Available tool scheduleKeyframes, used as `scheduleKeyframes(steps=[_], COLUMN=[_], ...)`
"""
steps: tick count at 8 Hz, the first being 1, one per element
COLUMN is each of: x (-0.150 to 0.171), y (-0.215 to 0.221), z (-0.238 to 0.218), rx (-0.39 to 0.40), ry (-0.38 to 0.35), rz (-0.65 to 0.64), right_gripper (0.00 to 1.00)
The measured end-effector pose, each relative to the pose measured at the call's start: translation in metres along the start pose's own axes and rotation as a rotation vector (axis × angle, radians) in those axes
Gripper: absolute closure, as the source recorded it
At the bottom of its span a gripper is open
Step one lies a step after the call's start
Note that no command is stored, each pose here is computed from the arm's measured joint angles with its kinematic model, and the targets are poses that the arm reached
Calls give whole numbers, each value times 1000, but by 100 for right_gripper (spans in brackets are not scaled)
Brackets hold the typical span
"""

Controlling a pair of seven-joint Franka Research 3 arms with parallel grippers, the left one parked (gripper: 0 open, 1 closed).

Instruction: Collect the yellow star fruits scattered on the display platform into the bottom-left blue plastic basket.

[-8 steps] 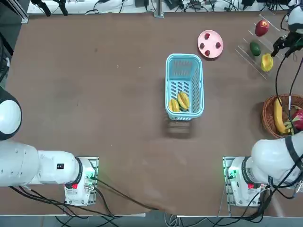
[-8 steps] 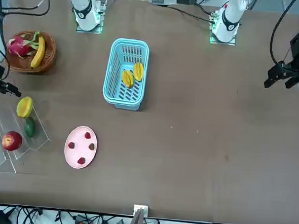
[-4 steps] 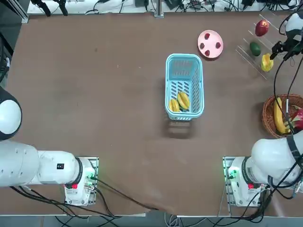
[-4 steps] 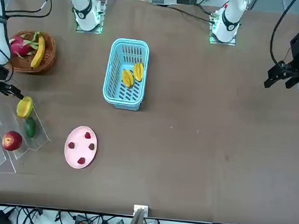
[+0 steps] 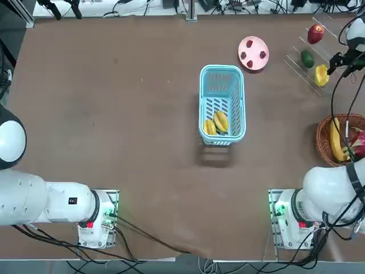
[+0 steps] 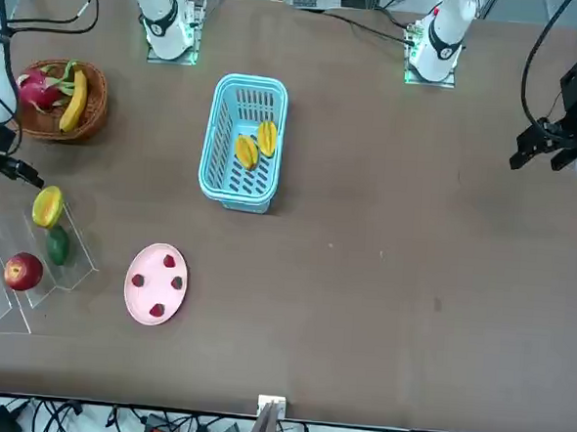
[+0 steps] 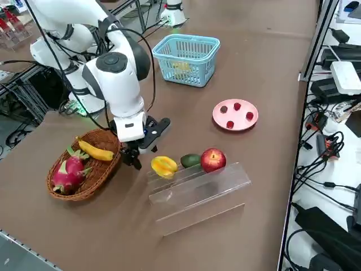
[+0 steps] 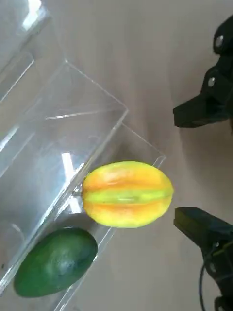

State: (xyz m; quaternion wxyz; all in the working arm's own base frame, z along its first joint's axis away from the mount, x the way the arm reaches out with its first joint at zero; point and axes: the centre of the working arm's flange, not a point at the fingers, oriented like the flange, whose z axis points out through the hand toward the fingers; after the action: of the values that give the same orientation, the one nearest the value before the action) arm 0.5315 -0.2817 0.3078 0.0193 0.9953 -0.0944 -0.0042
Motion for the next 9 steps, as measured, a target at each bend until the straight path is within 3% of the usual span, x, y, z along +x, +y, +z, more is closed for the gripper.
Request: scheduleKeyframes(steps=[5,9], x=[12,27], y=[-9,-9], z=[34,29], rx=[13,16], ry=[36,65], rz=[21,24], right_gripper=[0,0])
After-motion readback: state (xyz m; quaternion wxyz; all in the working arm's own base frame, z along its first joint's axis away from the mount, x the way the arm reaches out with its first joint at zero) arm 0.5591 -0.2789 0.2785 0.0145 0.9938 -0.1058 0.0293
